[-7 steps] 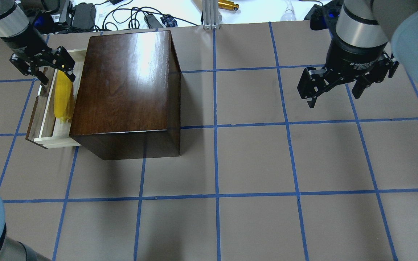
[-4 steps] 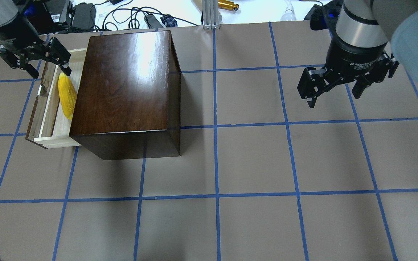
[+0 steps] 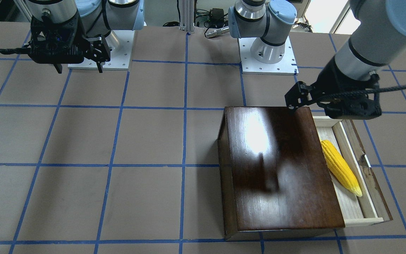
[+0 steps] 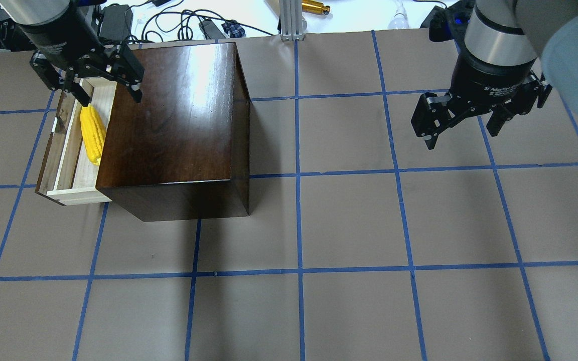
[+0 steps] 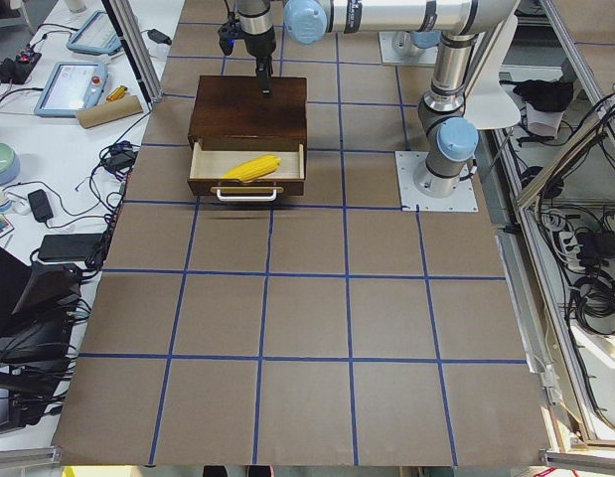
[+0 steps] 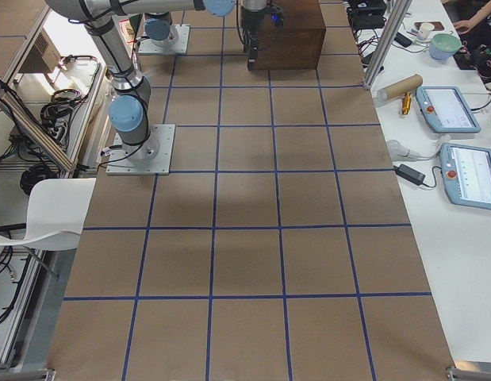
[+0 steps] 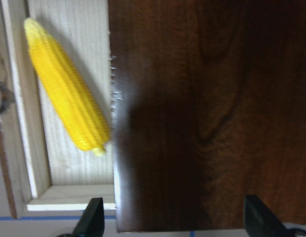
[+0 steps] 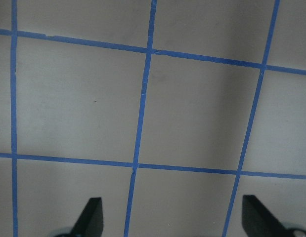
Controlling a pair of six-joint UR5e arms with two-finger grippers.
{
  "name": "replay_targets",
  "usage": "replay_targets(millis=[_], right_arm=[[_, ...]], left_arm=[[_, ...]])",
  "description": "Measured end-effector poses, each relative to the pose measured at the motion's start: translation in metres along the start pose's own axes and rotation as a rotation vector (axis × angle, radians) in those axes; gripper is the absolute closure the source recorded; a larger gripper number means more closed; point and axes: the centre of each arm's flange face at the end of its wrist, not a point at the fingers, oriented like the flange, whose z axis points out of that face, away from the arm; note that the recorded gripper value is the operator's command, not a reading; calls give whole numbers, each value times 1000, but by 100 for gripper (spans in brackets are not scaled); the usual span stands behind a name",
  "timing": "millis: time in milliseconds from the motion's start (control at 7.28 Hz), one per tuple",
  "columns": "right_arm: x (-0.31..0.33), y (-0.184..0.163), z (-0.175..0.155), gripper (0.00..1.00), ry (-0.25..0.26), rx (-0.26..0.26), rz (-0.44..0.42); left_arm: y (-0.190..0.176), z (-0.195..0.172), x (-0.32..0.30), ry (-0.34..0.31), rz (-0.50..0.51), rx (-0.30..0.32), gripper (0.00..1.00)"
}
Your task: Open drawer and put corn inside
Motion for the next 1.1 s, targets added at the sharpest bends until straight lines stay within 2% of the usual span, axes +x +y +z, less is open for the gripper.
replay_targets(millis=[412, 1099], right_arm=[[0, 0, 0, 0, 0, -1, 0], [0, 0, 0, 0, 1, -1, 0]], left_arm=[[24, -5, 45, -6, 20, 24, 0], [34, -13, 46, -17, 25, 39, 0]])
